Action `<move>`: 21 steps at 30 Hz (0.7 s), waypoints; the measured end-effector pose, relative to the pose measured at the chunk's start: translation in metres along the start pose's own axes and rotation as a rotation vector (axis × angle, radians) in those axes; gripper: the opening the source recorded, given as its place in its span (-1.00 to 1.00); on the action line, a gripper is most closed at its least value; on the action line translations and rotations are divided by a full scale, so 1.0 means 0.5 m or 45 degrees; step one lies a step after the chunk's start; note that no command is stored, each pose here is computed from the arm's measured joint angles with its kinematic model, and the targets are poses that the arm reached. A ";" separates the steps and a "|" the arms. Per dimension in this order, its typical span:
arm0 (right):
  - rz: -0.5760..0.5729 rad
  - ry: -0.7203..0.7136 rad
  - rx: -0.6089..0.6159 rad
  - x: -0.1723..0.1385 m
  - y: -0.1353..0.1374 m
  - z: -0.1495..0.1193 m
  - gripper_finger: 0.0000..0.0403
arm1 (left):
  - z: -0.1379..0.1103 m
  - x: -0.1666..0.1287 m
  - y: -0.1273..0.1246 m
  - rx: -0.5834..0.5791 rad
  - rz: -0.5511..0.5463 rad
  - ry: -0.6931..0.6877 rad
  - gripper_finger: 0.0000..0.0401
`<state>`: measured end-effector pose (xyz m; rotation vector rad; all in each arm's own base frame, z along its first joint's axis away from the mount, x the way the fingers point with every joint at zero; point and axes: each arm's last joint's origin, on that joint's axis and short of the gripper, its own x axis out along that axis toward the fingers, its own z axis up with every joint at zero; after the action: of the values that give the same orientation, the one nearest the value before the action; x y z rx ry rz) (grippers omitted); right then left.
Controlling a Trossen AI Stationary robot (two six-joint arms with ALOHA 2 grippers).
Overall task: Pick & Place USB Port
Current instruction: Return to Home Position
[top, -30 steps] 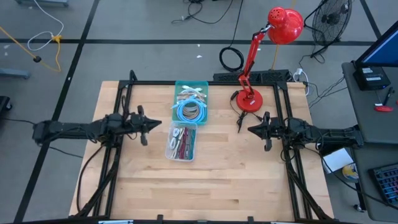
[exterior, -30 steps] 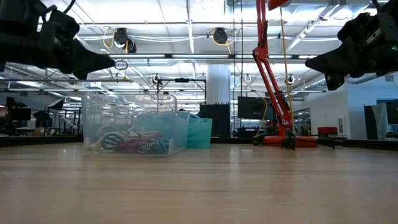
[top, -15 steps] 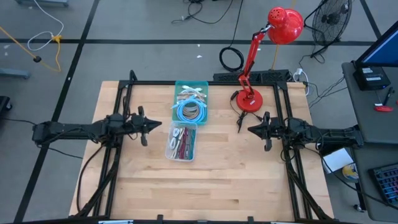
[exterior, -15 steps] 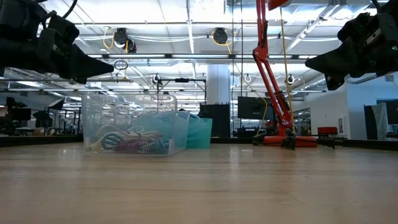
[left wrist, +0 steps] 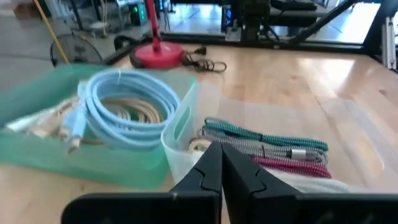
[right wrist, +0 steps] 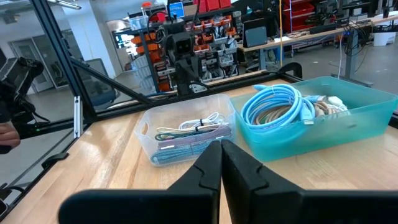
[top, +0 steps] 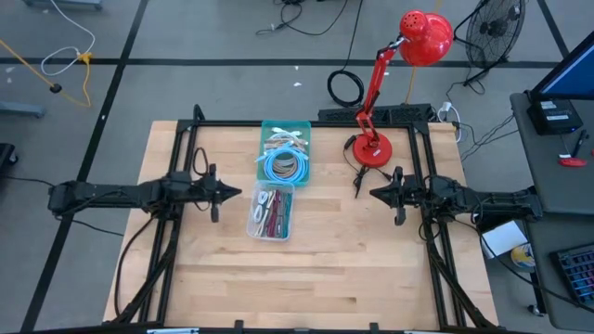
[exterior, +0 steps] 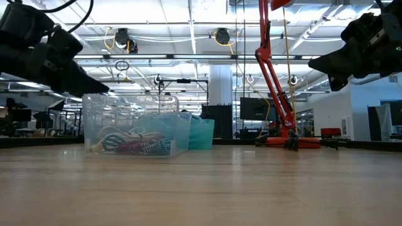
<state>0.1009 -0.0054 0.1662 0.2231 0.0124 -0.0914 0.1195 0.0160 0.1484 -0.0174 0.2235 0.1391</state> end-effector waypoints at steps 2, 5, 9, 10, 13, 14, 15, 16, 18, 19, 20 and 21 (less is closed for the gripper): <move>0.000 0.000 0.000 0.000 0.000 0.000 -0.98 | -0.004 0.000 0.000 -0.020 0.000 0.028 -0.99; 0.000 0.000 0.000 0.000 0.000 0.000 -0.98 | -0.014 0.000 0.000 -0.043 0.005 0.090 -0.96; 0.000 0.000 0.000 0.000 0.000 0.000 -0.98 | -0.023 -0.001 0.004 -0.147 0.103 0.148 -0.90; 0.000 0.000 0.000 0.000 0.000 0.000 -0.98 | -0.023 -0.002 0.006 -0.157 0.134 0.147 -0.90; 0.000 0.000 0.000 0.000 0.000 0.000 -0.98 | -0.023 -0.002 0.009 -0.099 0.207 0.148 -0.90; 0.000 0.000 0.000 0.000 0.000 0.000 -0.98 | -0.022 -0.002 0.010 -0.064 0.220 0.147 -0.90; 0.000 0.000 0.000 0.000 0.000 0.000 -0.98 | -0.022 -0.002 0.010 -0.031 0.223 0.150 -0.90; 0.000 0.000 0.000 0.000 0.000 0.000 -0.98 | -0.022 -0.002 0.010 -0.006 0.222 0.152 -0.90; 0.000 0.000 0.000 0.000 0.000 0.000 -0.98 | -0.022 -0.002 0.010 0.013 0.220 0.153 -0.90; 0.000 0.000 0.000 0.000 0.000 0.000 -0.98 | -0.022 -0.002 0.010 0.010 0.221 0.150 -0.90; 0.000 0.000 0.000 0.000 0.000 0.000 -0.98 | -0.021 -0.002 0.010 0.004 0.222 0.147 -0.90; 0.000 0.000 0.000 0.000 0.000 0.000 -0.98 | -0.021 -0.002 0.010 0.001 0.225 0.140 -0.90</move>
<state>0.1009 -0.0053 0.1662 0.2231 0.0124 -0.0912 0.1156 0.0205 0.1386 -0.0049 0.3353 0.3146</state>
